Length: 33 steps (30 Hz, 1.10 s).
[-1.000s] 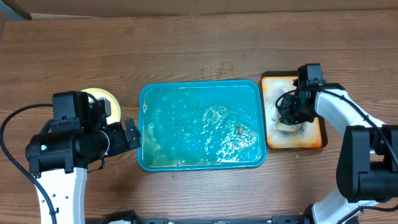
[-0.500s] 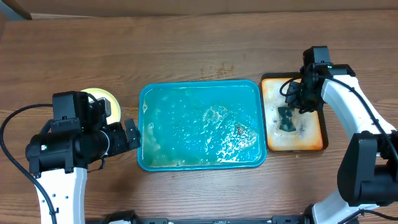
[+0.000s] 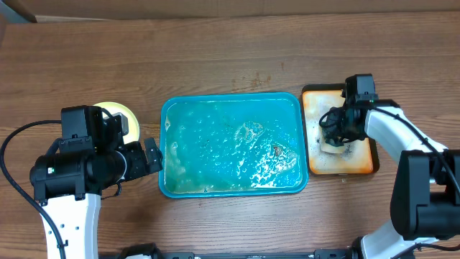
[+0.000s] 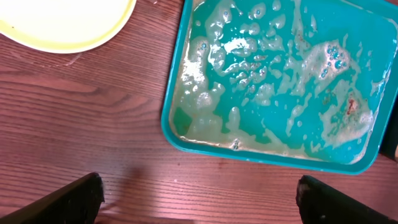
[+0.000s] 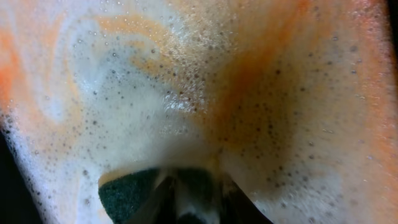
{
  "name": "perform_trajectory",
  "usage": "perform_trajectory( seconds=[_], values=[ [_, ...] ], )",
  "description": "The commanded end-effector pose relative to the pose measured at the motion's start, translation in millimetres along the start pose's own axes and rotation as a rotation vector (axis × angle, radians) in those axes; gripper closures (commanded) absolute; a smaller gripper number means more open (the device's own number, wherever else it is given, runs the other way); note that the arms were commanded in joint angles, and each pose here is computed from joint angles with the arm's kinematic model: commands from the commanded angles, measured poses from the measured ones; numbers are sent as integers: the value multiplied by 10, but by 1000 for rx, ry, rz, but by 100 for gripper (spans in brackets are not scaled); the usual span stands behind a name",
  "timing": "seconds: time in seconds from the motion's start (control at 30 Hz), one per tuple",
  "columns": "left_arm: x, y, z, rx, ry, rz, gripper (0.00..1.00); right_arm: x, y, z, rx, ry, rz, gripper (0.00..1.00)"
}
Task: Clean dirty plates on tray and stack at the side
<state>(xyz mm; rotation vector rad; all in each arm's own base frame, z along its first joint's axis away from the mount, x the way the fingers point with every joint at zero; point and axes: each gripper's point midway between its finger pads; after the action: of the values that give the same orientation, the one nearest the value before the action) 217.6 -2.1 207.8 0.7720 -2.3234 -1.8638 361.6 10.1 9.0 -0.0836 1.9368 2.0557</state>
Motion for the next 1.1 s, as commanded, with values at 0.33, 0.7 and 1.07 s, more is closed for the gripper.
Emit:
perform_trajectory(
  seconds=[0.33,0.7,1.07],
  values=[
    [21,-26,-14,9,-18,14,1,167,-44,75,-96,-28,43,65],
    [20,-26,-14,9,-18,14,1,-256,646,74,-88,-53,86,57],
    [20,-26,-15,9,-18,14,1,466,592,234,-126,-19,338,57]
  ],
)
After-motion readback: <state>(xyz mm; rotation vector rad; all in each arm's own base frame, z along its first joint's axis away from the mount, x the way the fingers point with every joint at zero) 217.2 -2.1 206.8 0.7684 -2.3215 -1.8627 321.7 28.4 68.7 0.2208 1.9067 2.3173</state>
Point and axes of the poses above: each gripper's point midway between its finger pads, its own y axis back along the fingers, its own z axis along the line the jaws close on, x = y × z, and after that the axes turned 6 degrees about y, right-handed
